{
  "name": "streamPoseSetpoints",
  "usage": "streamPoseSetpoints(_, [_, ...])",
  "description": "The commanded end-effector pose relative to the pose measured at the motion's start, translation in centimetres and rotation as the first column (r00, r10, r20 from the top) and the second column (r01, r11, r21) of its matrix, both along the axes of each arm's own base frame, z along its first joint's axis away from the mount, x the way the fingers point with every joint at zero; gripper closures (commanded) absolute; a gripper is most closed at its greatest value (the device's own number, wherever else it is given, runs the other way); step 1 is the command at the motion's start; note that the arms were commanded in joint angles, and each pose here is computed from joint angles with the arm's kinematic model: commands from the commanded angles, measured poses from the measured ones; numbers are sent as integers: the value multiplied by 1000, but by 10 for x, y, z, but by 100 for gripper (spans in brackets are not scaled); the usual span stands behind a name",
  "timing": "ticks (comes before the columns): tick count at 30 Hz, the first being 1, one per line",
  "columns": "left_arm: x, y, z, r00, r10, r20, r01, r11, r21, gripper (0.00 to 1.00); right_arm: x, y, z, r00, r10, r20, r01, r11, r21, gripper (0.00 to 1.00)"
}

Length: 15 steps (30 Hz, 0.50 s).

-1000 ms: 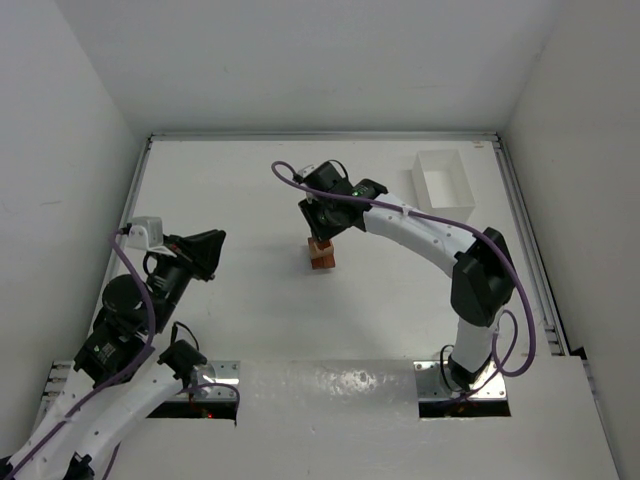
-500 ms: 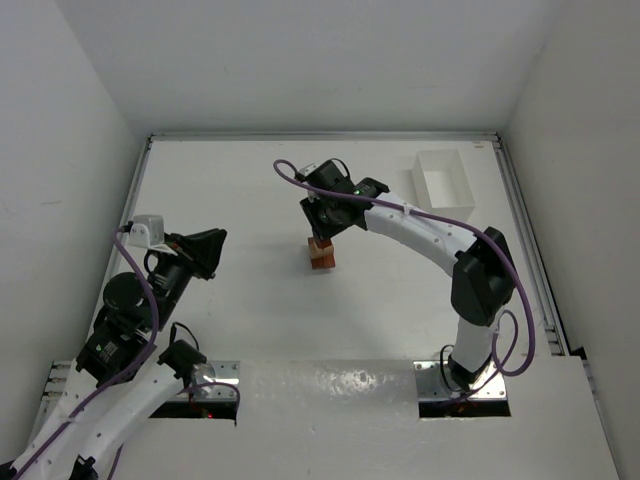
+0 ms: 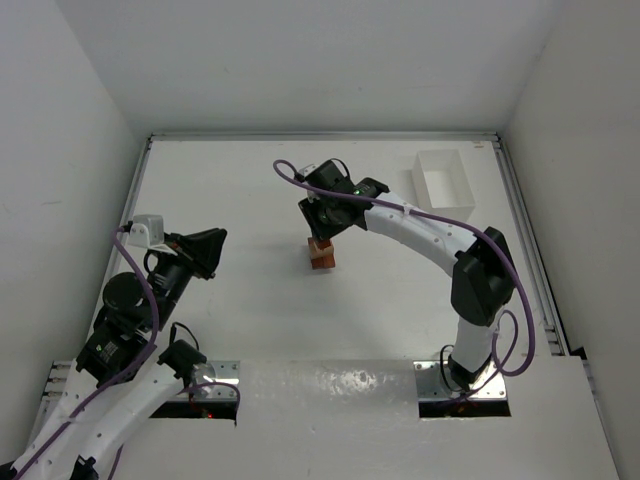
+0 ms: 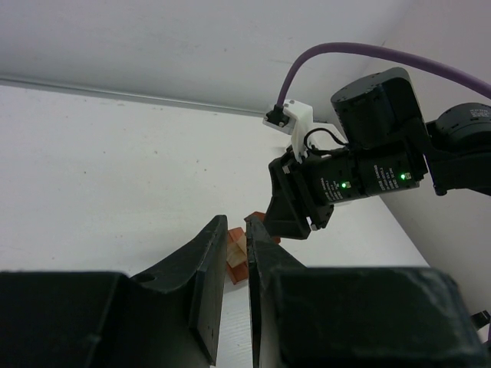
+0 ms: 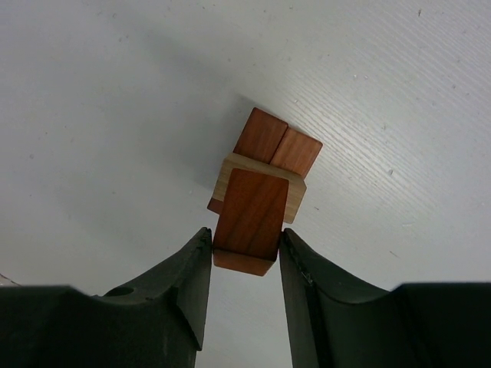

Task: Build the wood block tower

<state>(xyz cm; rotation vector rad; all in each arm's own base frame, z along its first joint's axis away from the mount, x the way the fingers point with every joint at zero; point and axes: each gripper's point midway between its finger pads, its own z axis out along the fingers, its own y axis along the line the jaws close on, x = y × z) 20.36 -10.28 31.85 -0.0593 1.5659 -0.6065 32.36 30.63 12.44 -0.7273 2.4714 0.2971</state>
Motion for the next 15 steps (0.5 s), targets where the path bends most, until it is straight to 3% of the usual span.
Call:
streamPoseSetpoints(1, [3, 0, 4, 1000, 1, 25, -1, 1000, 0, 86, 10, 5, 14, 999, -5, 36, 4, 1000, 29, 60])
streamPoseSetpoints(9, [3, 0, 4, 1000, 1, 26, -1, 1000, -1, 86, 10, 5, 14, 999, -6, 36, 5, 999, 31, 55])
streamPoseSetpoints(13, [3, 0, 3, 1000, 2, 22, -2, 1000, 1, 86, 12, 4, 24, 998, -17, 64, 14, 999, 49, 45])
streamPoseSetpoints(15, [4, 0, 3, 1000, 2, 21, -2, 1000, 3, 85, 17, 6, 34, 995, -22, 101, 14, 997, 77, 34])
